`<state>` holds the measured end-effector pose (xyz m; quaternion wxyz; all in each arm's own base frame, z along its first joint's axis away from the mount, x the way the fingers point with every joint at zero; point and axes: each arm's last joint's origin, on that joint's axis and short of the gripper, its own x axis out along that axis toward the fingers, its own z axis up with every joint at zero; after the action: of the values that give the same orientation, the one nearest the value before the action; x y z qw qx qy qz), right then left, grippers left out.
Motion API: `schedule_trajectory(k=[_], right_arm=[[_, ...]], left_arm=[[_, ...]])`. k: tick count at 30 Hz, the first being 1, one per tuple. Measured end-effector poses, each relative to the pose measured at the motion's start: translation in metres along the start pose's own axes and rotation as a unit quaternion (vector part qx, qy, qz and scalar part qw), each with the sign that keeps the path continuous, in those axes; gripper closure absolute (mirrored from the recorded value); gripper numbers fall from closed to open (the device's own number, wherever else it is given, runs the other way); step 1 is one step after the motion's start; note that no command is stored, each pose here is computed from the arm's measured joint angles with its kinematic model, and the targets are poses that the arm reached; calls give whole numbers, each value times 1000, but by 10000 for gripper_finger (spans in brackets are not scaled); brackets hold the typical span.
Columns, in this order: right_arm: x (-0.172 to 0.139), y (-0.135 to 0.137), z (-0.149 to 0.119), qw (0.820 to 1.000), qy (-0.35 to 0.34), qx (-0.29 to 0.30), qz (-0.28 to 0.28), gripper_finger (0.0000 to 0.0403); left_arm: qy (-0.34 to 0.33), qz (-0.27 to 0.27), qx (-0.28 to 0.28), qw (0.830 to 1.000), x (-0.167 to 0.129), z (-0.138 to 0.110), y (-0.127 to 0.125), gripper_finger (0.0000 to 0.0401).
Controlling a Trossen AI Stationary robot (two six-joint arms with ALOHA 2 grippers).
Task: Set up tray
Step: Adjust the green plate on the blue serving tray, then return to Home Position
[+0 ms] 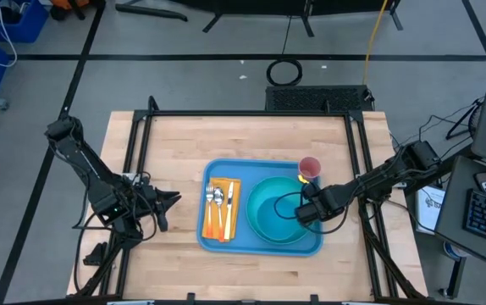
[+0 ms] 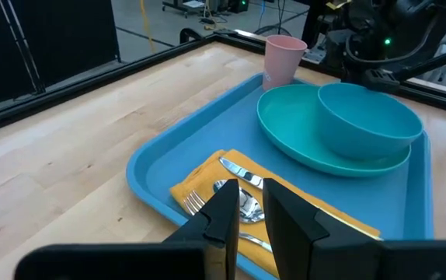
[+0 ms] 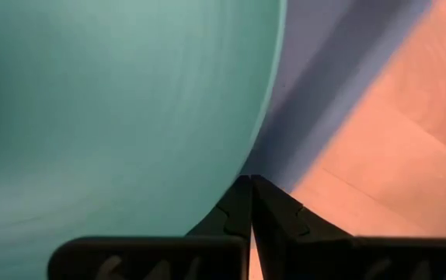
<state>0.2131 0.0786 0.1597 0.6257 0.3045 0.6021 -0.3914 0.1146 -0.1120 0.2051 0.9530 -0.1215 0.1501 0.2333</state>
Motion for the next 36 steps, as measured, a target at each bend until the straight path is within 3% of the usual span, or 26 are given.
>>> schedule_trajectory(k=[6,12,18,24,27,30,31,34,36], right_arm=[[0,6,2,999,-16,-9,28,403],[0,4,4,1000,-16,-4,19,403],[-7,-1,4,999,-20,-36,30,403],[-40,-10,-5,984,-124,-74,107,403],[-59,-17,-10,961,-193,-130,147,403],[-74,-22,-11,943,-232,-113,210,403],[-77,-20,-13,928,-254,-130,241,403],[-81,-7,-20,855,-312,-208,359,403],[-82,-1,-20,777,-342,-261,459,403]], left_arm=[[0,0,0,1000,0,0,0,339],[0,-1,-1,1000,0,0,0,339],[0,-1,9,1000,0,0,0,338],[-4,0,6,1000,0,0,-1,339],[-18,-4,-1,1000,0,2,-3,339],[-27,-20,-8,999,0,6,-11,339],[-28,-30,-7,999,1,8,-15,339],[-22,-84,22,996,1,17,-31,339],[-27,-139,43,989,1,27,-42,339]])
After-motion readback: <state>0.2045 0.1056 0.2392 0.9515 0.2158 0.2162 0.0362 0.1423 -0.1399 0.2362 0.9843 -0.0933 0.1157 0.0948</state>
